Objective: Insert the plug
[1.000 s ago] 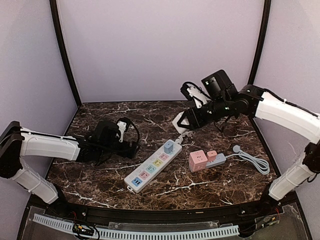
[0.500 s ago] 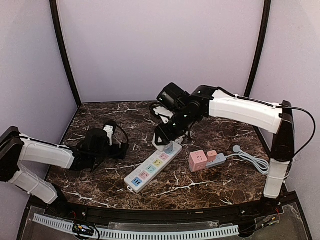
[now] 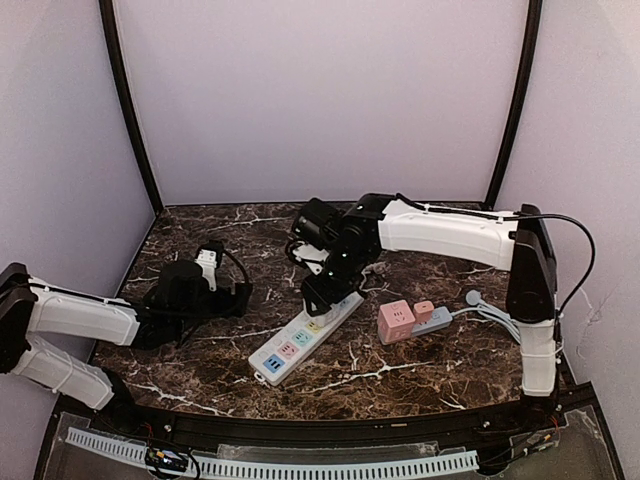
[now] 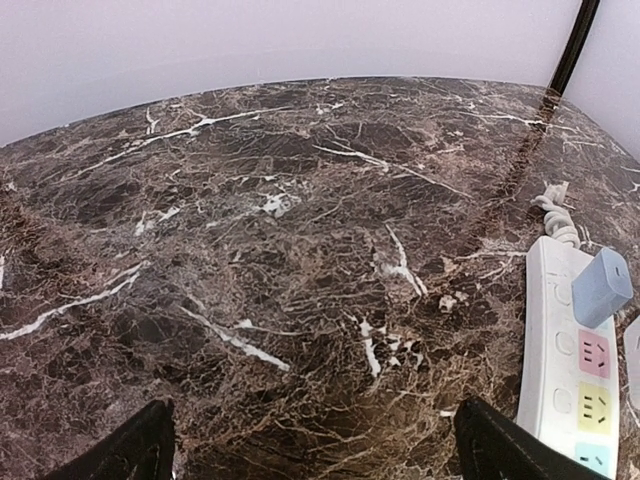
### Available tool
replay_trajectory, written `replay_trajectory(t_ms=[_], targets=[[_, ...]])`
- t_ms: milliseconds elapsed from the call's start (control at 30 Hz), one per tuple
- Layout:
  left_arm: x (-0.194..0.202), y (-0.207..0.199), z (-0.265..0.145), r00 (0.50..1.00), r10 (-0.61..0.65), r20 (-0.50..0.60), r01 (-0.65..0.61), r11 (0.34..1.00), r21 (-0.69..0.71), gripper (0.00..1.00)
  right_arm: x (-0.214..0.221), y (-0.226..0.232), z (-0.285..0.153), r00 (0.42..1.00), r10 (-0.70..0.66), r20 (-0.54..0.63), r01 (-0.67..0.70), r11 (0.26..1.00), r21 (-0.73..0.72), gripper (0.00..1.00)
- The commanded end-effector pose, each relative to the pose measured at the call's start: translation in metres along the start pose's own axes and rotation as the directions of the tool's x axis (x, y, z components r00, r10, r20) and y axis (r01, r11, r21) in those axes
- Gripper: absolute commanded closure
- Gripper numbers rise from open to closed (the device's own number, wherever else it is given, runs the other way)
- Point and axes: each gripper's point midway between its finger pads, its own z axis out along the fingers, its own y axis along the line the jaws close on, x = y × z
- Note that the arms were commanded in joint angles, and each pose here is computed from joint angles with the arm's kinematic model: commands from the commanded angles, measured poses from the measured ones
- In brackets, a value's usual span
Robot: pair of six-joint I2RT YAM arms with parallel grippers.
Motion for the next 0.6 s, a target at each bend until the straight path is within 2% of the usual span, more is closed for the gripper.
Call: replay_trajectory(t_ms=[0,567], targets=[[-0.005,0.010,-0.008,0.999,0.005,0.035,-0.003,0.999,-0.032,0.03,-0.007,0.011,0.004,0.999,-0.045,0.014,0.045,0.999,0.002,1.00],[-0.005,0.018,-0.012,0.999,0.011,0.050,-0.008,0.998,-0.063,0.01,-0.012,0.015,0.026,0.999,-0.040,0.022,0.040,0.999,0.002,1.00]])
